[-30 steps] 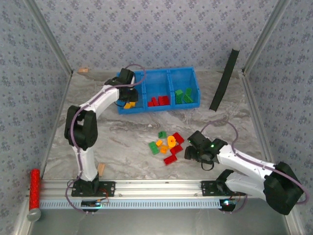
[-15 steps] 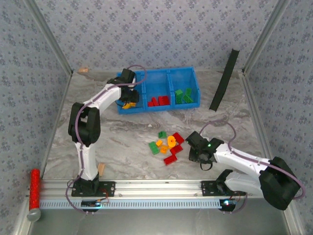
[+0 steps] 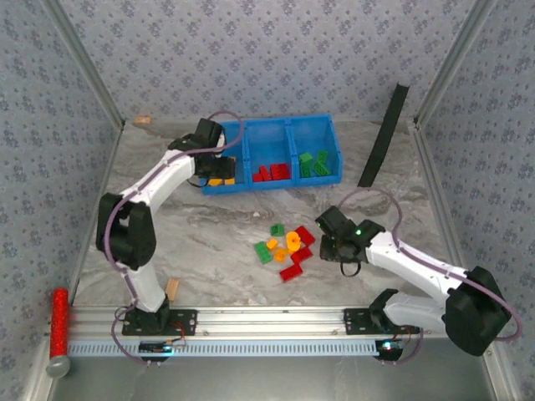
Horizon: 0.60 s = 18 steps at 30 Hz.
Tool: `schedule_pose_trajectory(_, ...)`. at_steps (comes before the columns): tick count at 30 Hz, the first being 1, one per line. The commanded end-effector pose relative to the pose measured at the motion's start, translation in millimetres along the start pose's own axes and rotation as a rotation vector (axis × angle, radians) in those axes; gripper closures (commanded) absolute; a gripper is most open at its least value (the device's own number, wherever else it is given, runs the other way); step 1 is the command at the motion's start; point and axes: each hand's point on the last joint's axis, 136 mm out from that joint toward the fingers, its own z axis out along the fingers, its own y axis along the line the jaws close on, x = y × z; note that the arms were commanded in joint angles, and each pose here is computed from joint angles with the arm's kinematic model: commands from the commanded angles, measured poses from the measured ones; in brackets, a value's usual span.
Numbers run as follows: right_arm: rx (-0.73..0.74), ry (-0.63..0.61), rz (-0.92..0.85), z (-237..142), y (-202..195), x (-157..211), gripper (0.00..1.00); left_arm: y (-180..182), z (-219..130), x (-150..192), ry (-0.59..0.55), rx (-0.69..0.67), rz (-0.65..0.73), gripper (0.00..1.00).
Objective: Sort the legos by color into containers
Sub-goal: Pick up the lego from the bottom-right of the table, then place the lego in the container.
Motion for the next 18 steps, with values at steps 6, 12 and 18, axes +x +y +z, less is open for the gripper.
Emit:
schedule_pose_trajectory(6,0.004,-0.090,-0.234,-28,43,-73,0.75,-37,-33,87,0.104,0.119,-0.020,0.41)
schedule_pose_trajectory(12,-0.060,-0.241,-0.375,-47,107,-161,0.75,-72,-28,153,0.192,0.228,-0.107,0.40)
schedule_pose_trajectory(18,-0.124,-0.311,-0.465,-34,168,-225,0.76,-100,-26,183,0.221,0.270,-0.139,0.40)
